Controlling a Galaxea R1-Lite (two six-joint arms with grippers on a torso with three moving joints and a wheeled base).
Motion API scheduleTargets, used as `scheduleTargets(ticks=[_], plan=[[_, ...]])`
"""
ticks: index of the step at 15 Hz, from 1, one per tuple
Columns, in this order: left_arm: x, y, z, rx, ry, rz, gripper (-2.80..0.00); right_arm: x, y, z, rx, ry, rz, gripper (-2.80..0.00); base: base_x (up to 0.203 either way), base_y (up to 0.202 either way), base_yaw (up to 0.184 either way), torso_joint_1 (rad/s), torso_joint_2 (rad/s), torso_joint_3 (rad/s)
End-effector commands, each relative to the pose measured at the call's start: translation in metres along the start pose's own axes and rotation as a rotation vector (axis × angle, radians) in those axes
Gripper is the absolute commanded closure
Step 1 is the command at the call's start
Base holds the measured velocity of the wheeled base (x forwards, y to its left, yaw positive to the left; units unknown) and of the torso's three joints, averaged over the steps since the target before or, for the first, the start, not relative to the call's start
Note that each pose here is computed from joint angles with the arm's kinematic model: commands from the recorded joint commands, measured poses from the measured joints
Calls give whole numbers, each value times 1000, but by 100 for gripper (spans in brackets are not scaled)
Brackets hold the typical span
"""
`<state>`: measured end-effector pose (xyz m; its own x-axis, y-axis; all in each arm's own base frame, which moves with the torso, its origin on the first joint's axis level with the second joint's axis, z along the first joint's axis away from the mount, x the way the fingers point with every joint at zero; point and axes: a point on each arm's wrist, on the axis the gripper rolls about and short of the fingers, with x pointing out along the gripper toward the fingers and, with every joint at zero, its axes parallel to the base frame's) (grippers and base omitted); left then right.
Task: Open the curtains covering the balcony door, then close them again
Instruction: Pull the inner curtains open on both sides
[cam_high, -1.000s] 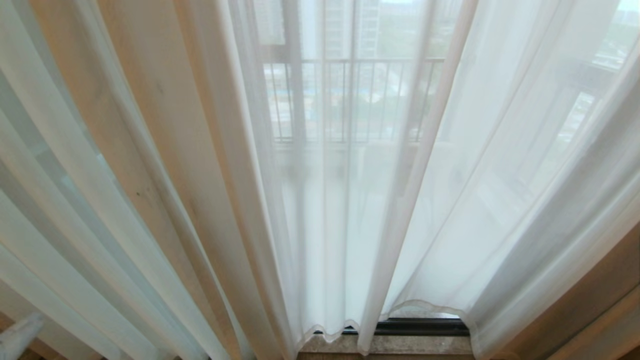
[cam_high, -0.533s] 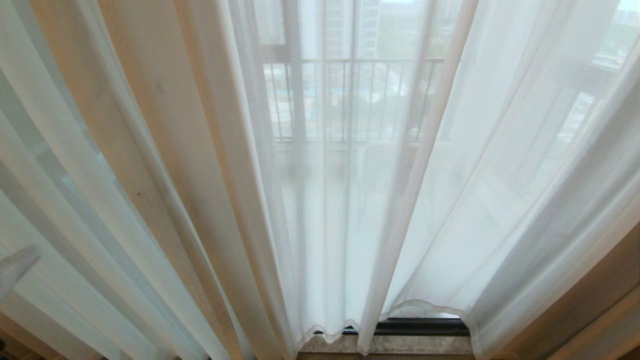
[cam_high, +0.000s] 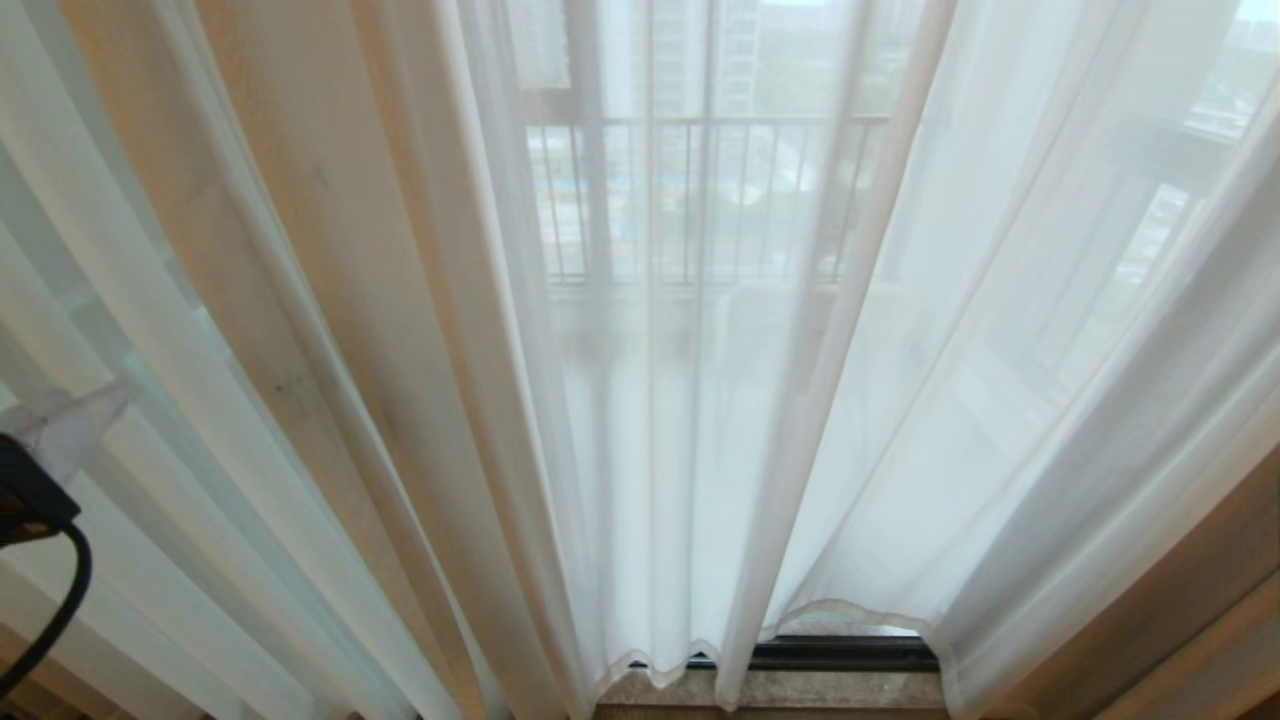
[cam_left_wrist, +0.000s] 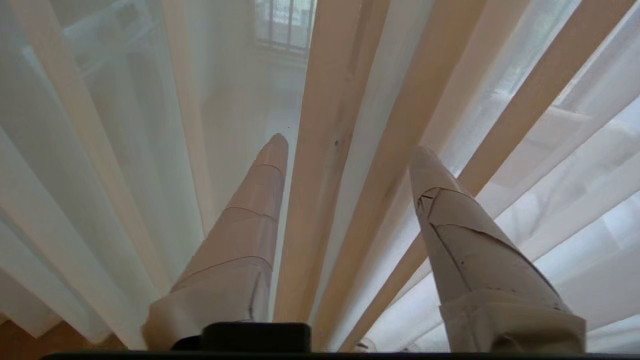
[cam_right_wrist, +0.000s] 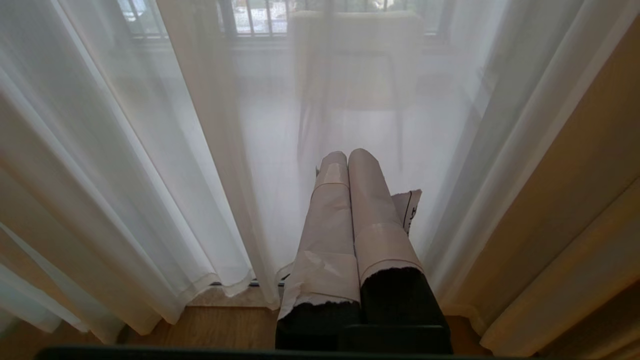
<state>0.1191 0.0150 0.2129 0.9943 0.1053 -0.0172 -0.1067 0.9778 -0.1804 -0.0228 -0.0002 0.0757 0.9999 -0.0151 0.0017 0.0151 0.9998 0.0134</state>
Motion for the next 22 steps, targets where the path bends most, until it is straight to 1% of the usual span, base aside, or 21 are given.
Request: scheduleTargets(ticks=[1,2,4,7,10,13,16,19,20,22], plan=[[17,2,-8,-7,69,15,-280,0,0,0,0,0,0,0,0,0,0,0,0,0],[23,4,-10,-9,82,24,-280,0,0,0,0,0,0,0,0,0,0,0,0,0],[35,7,-12,-12,83,38,-280,0,0,0,0,0,0,0,0,0,0,0,0,0],[57,9,-16,-35,80,41,-280,0,0,0,0,0,0,0,0,0,0,0,0,0],[77,14,-20,-53,55,53,-280,0,0,0,0,0,0,0,0,0,0,0,0,0],[97,15,-17,-62,27,49,-280,0,0,0,0,0,0,0,0,0,0,0,0,0],[115,15,-15,-60,-9,22,-280,0,0,0,0,0,0,0,0,0,0,0,0,0],[130,9,-14,-57,-53,-48,-280,0,0,0,0,0,0,0,0,0,0,0,0,0],[135,9,-14,-56,-54,-66,-280,0,0,0,0,0,0,0,0,0,0,0,0,0],[144,9,-17,-56,-47,-76,-280,0,0,0,0,0,0,0,0,0,0,0,0,0]])
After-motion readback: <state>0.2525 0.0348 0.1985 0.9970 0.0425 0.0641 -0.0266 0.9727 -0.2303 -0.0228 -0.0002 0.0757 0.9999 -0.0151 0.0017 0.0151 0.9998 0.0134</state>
